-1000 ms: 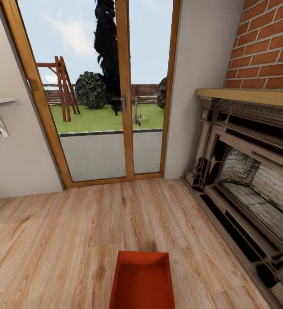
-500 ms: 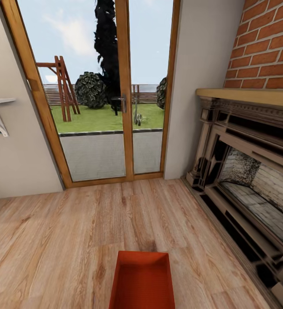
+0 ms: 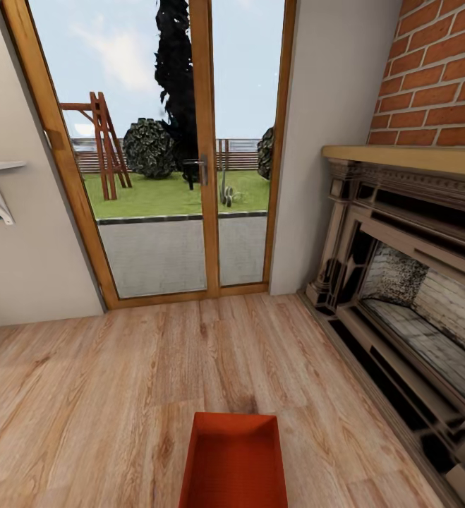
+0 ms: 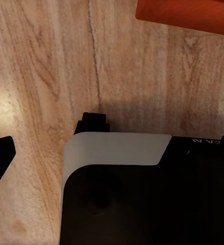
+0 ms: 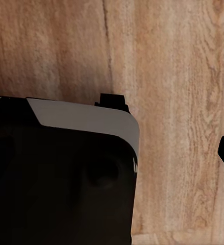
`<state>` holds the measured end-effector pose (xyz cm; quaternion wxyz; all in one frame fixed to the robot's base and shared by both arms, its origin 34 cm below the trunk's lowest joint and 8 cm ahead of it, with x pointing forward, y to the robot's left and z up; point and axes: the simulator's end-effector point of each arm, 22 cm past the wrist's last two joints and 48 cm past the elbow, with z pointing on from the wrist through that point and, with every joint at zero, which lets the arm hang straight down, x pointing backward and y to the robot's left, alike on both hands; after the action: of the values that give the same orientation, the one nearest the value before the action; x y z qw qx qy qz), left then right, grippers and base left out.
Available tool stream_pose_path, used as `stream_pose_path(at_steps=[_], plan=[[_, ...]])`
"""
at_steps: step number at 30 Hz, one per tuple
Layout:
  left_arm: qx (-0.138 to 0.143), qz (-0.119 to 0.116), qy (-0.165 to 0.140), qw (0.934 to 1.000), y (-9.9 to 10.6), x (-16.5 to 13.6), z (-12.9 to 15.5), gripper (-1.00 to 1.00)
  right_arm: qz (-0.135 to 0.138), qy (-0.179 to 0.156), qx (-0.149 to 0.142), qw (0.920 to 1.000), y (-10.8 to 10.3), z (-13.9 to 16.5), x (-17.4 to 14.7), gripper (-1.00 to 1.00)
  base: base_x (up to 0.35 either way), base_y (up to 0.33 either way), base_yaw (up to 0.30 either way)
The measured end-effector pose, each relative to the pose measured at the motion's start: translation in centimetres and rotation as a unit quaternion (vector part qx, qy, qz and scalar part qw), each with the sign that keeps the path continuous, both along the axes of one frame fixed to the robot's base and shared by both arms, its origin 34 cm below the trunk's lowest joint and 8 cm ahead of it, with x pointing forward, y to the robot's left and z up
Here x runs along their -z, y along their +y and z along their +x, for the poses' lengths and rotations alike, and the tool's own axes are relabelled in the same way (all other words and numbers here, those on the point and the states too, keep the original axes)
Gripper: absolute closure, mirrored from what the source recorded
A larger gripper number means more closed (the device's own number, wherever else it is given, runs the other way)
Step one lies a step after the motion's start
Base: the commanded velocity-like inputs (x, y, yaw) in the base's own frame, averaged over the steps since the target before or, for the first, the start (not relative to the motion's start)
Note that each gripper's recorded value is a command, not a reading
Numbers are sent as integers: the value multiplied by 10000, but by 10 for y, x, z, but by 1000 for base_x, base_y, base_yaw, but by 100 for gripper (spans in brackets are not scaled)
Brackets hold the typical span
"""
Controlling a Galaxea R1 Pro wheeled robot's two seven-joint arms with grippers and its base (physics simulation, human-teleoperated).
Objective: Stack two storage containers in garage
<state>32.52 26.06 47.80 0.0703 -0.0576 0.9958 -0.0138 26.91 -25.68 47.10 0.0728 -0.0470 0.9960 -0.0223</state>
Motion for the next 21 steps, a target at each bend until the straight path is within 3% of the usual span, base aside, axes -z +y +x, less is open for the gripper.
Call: stream_pose_path(at_steps=[21], plan=[[18, 13, 130, 9999, 2, 5, -10, -100, -8, 142, -2, 9999, -1, -11, 3, -100, 0, 0, 0]])
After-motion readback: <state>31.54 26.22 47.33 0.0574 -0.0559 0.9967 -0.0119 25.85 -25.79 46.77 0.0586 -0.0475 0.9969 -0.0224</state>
